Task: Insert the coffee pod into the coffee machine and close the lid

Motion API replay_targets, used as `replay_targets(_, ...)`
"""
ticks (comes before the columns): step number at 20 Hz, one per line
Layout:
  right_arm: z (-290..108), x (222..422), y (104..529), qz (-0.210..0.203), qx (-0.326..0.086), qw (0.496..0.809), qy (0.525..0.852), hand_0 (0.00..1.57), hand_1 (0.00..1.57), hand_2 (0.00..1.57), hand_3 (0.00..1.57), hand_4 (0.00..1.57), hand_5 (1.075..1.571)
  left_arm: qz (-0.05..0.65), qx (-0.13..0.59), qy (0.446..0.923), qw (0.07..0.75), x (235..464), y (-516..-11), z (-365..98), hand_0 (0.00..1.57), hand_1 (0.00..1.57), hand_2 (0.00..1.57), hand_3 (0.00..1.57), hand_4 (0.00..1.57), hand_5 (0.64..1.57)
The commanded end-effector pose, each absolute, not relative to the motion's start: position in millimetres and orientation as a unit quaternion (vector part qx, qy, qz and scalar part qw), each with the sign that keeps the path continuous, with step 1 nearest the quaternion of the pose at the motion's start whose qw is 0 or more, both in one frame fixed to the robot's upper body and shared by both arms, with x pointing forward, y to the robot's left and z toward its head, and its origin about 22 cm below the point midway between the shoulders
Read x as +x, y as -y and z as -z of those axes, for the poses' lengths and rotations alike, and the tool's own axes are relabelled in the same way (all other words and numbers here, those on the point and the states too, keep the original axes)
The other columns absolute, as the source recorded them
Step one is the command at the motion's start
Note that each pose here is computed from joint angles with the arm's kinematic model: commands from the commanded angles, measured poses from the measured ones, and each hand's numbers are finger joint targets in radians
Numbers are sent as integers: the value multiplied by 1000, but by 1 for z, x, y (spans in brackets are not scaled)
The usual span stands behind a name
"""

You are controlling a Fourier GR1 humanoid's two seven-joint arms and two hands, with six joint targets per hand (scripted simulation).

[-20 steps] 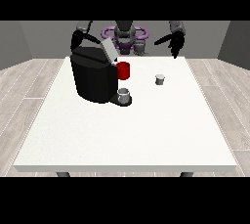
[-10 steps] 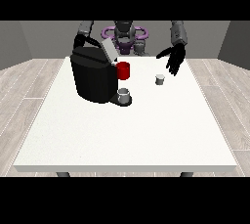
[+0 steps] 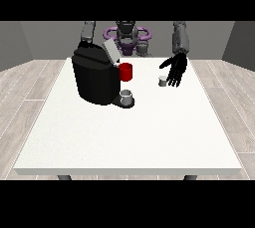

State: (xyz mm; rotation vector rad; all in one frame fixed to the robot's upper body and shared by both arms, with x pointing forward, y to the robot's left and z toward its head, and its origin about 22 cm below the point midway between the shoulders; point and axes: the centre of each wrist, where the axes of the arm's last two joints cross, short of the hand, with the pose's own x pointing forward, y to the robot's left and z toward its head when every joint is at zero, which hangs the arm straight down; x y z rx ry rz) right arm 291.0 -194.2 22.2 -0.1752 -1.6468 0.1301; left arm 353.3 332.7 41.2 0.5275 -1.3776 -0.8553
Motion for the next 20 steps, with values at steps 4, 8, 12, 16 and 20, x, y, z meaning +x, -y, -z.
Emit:
replay_targets(4,-35,307,185,-76,-74,659,745,0,0,0,0,0,1571,382,300,620,616,372,-307,-33,940,940,950,692,81,1571)
replay_targets(8,-8,296,196,-78,-71,695,711,0,0,0,0,0,1571,436,305,613,584,365,-303,-19,1071,1071,1132,931,465,1571)
replay_targets(12,-26,310,199,-74,-47,670,737,0,0,0,0,0,1571,473,340,574,576,371,-322,-27,817,817,956,799,368,1571)
replay_targets(16,-23,300,188,-93,-55,681,724,0,0,0,0,0,1571,507,342,529,588,370,-330,-16,912,912,1036,891,335,1571)
replay_targets(20,-2,302,212,-60,-75,688,719,0,0,0,0,0,1571,537,333,510,584,372,-335,-20,789,789,960,845,392,1571)
